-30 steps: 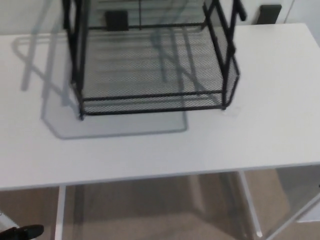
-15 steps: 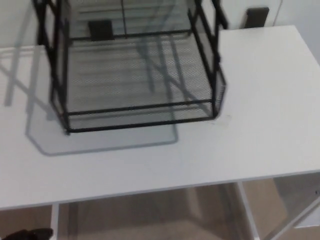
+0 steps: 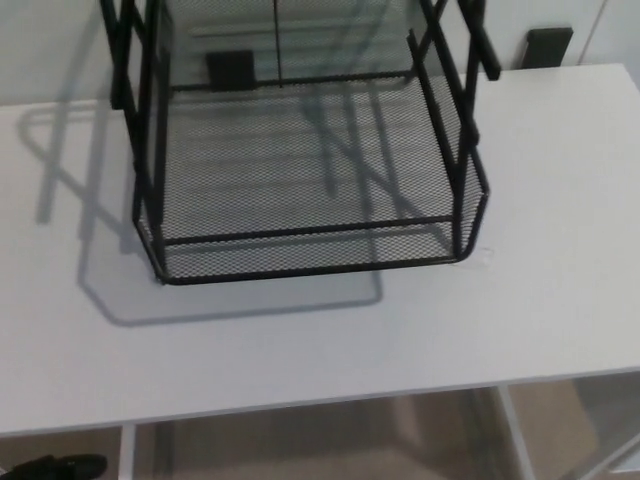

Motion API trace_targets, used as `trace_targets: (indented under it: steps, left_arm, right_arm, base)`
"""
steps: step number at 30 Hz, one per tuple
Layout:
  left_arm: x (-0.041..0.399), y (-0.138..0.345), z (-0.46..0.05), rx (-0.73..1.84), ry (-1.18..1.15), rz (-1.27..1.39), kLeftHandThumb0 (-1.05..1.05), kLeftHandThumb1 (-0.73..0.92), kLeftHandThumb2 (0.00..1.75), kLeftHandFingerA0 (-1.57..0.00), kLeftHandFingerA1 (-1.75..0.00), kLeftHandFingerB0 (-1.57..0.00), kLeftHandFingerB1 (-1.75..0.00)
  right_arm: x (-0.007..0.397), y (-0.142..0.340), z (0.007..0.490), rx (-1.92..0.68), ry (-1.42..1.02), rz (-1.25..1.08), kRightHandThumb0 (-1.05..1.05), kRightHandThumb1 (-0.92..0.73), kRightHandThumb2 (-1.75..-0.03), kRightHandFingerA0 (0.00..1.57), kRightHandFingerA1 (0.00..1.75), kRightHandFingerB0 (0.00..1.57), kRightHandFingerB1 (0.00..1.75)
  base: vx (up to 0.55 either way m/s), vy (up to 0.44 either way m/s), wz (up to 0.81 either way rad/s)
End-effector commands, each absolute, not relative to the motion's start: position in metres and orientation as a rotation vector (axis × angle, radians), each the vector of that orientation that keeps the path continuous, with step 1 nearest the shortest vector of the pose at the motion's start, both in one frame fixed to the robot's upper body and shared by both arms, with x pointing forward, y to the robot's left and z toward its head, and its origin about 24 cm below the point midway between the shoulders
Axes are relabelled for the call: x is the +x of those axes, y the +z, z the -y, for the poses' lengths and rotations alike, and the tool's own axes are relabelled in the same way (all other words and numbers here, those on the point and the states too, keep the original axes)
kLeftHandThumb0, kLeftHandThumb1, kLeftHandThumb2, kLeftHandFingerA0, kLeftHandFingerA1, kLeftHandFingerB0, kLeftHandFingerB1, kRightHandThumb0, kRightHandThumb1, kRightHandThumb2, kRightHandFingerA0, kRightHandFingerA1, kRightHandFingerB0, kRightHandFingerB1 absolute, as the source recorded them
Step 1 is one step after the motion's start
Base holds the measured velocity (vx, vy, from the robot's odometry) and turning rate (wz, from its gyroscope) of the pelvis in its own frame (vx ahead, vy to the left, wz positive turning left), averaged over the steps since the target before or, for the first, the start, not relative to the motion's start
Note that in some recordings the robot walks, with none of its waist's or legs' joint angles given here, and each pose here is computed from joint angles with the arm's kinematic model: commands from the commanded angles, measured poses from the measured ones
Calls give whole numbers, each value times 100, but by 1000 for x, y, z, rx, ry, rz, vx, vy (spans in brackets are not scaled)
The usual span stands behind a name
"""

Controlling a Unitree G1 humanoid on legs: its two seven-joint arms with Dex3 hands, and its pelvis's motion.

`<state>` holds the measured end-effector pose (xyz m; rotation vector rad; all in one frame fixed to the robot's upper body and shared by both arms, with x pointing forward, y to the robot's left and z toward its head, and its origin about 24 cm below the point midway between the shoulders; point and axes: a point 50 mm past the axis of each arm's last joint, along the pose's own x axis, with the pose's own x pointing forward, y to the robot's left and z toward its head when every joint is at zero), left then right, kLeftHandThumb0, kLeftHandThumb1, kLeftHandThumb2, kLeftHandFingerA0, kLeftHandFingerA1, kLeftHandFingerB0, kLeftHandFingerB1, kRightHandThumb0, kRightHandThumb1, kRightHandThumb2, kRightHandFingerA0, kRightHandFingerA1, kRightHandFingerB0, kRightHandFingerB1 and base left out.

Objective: The robot walks towards a file tray kept in the middle of a desk and uses its right hand to grab a tray and pulls it out towards itself

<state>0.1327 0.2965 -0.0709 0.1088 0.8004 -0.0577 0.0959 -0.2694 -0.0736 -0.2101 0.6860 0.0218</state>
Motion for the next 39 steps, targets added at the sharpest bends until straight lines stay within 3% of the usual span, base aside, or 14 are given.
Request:
trace_targets:
  steps: [1, 2, 3, 8, 9, 10, 11, 12, 13, 14, 18, 24, 32, 39]
  left_arm:
    - [132, -68, -299, 141, -70, -790, -41, 45, 54, -66, -44, -59, -41]
    - [132, -68, -299, 143, -72, -792, -41, 45, 54, -66, -44, -59, -41]
    - [133, -67, -299, 146, -75, -791, -41, 46, 54, -64, -44, -58, -40]
    - [137, -64, -300, 147, -80, -781, -41, 46, 54, -65, -44, -59, -41]
    - [136, -64, -299, 150, -84, -781, -41, 36, 77, -61, -59, -47, -51]
    - [135, -64, -298, 156, -91, -785, -40, 46, 54, -65, -44, -59, -41]
    - [134, -65, -296, 153, -102, -790, -39, 48, 54, -65, -44, -57, -40]
    - [134, -65, -295, 155, -107, -793, -39, 48, 54, -64, -44, -58, -40]
    - [133, -65, -292, 152, -118, -793, -39, 48, 54, -63, -43, -57, -40]
    - [133, -65, -291, 157, -126, -791, -40, 48, 54, -63, -43, -58, -40]
    - [134, -65, -290, 173, -138, -790, -39, 48, 54, -62, -42, -59, -40]
    - [133, -65, -289, 171, -141, -791, -41, 48, 55, -60, -42, -56, -40]
    - [122, -70, -287, 151, -146, -819, -38, 48, 55, -62, -42, -56, -40]
    - [98, -81, -279, 138, -204, -877, -39, 46, 54, -64, -42, -58, -40]
  right_arm:
    - [95, -66, 267, -259, 48, -638, -27, -57, -55, 65, 57, 58, 52]
    - [95, -64, 265, -268, 59, -627, -27, -57, -55, 65, 57, 58, 52]
    - [95, -59, 262, -277, 78, -605, -32, -39, -80, 66, 71, 50, 61]
    - [92, -30, 242, -246, 162, -492, -35, -39, -80, 64, 69, 51, 61]
    - [89, -25, 239, -241, 171, -474, -36, -39, -80, 65, 69, 52, 62]
    - [84, -18, 236, -219, 174, -459, -36, -39, -80, 66, 70, 52, 62]
    - [79, -12, 234, -203, 178, -444, -46, -53, -57, 69, 60, 65, 54]
    - [75, 1, 233, -192, 187, -404, -38, -38, -80, 63, 69, 53, 63]
    - [70, 16, 232, -178, 174, -347, -39, -39, -80, 65, 70, 55, 64]
    - [68, 25, 232, -186, 145, -290, -34, -54, -56, 76, 61, 70, 55]
    - [67, 74, 230, -295, -17, -8, -50, -57, -57, 78, 60, 70, 53]
    - [69, 152, 229, -404, -168, 387, -56, -62, -59, 84, 60, 72, 53]
    - [65, 227, 219, -472, -254, 904, -60, -64, -62, 67, 76, 62, 65]
    - [100, 256, 205, -587, -130, 1108, -63, -60, -58, 46, 65, 47, 53]
  base:
    - [0, 0, 0]
    - [0, 0, 0]
    - [0, 0, 0]
    - [0, 0, 0]
    - [0, 0, 0]
    - [0, 0, 0]
    - [0, 0, 0]
    - [0, 0, 0]
    - [0, 0, 0]
    - [0, 0, 0]
    - [0, 0, 0]
    - [0, 0, 0]
    - [0, 0, 0]
    - [0, 0, 0]
